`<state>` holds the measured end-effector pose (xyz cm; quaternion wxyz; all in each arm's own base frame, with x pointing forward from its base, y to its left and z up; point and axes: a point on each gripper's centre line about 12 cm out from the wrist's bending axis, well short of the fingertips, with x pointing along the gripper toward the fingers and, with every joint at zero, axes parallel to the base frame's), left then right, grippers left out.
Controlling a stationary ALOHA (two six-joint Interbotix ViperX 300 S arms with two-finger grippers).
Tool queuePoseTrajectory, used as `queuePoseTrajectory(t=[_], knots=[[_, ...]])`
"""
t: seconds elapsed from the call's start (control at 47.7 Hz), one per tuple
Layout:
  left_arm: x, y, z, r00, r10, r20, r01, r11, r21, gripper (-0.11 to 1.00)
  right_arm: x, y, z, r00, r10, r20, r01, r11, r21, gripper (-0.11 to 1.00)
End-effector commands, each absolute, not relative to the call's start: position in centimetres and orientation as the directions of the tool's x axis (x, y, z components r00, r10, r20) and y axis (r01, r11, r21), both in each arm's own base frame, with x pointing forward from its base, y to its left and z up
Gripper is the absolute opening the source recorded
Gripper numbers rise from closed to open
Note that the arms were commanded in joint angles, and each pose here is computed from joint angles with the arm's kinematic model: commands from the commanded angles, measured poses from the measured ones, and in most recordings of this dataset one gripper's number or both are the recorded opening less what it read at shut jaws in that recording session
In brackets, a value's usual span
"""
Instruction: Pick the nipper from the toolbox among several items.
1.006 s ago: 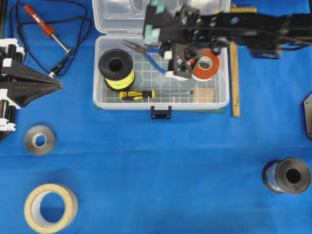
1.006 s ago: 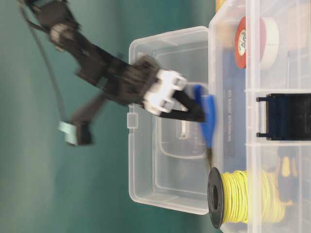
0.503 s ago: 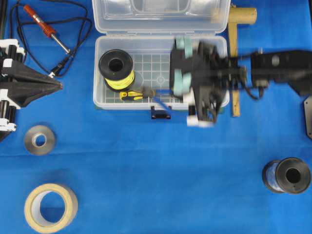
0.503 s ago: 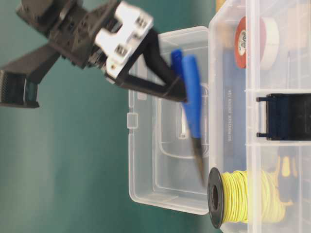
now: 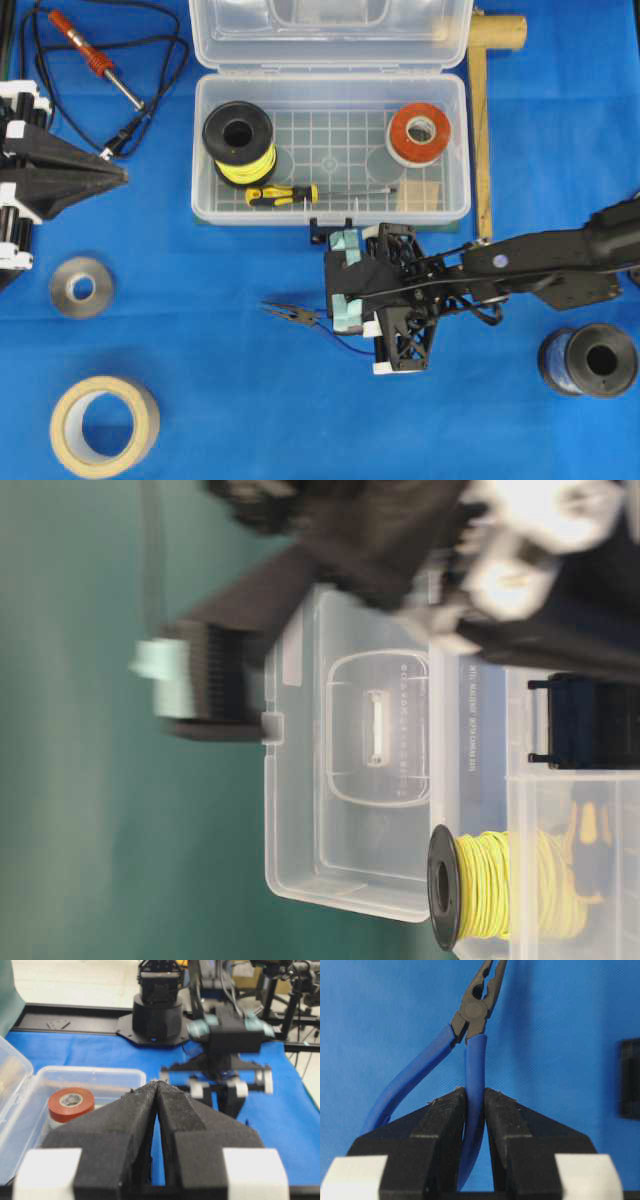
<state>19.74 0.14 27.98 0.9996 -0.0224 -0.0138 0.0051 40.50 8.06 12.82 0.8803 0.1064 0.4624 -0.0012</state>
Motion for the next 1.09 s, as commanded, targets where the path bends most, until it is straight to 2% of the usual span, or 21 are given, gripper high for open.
queuePoseTrajectory(t=[0.0,0.273,0.461,0.524,0.629,0.692,0.755,0.922,1.069], knots=[[19.9,0.1,28.3,0.999,0.011,0.038,-0.010,0.999,-0.047,0.02,41.3,8.2,13.5,0.600,0.102,-0.793,0.110,0.972,0.209,0.13],[19.9,0.1,28.2,0.999,0.011,0.032,-0.010,0.999,-0.047,0.02,41.3,8.0,11.4,0.560,0.091,-0.823,0.135,0.971,0.199,0.13],[19.9,0.1,28.2,0.999,0.011,0.034,-0.010,0.999,-0.048,0.02,41.2,7.9,11.4,0.547,0.087,-0.833,0.143,0.970,0.195,0.14],[19.9,0.1,28.2,0.999,0.011,0.034,-0.010,0.999,-0.048,0.02,41.2,7.8,11.6,0.544,0.083,-0.835,0.144,0.971,0.191,0.24],[19.9,0.1,28.2,0.999,0.011,0.032,-0.010,0.999,-0.048,0.02,41.0,7.6,13.1,0.557,0.079,-0.827,0.134,0.974,0.183,0.56],[19.8,0.1,28.1,0.999,0.010,0.031,-0.008,0.999,-0.048,0.02,40.7,7.4,14.7,0.577,0.076,-0.814,0.128,0.975,0.182,0.73],[19.9,0.1,28.2,0.999,0.011,0.032,-0.010,0.999,-0.048,0.02,40.3,7.0,17.2,0.617,0.073,-0.783,0.114,0.977,0.181,0.85],[19.8,0.1,28.1,0.999,0.011,0.031,-0.010,0.999,-0.048,0.02,37.7,5.9,22.9,0.710,0.056,-0.702,0.071,0.986,0.150,0.80],[19.8,0.1,28.0,1.000,0.011,0.029,-0.010,0.999,-0.048,0.02,33.9,4.0,25.4,0.759,0.025,-0.651,0.078,0.989,0.129,0.80]])
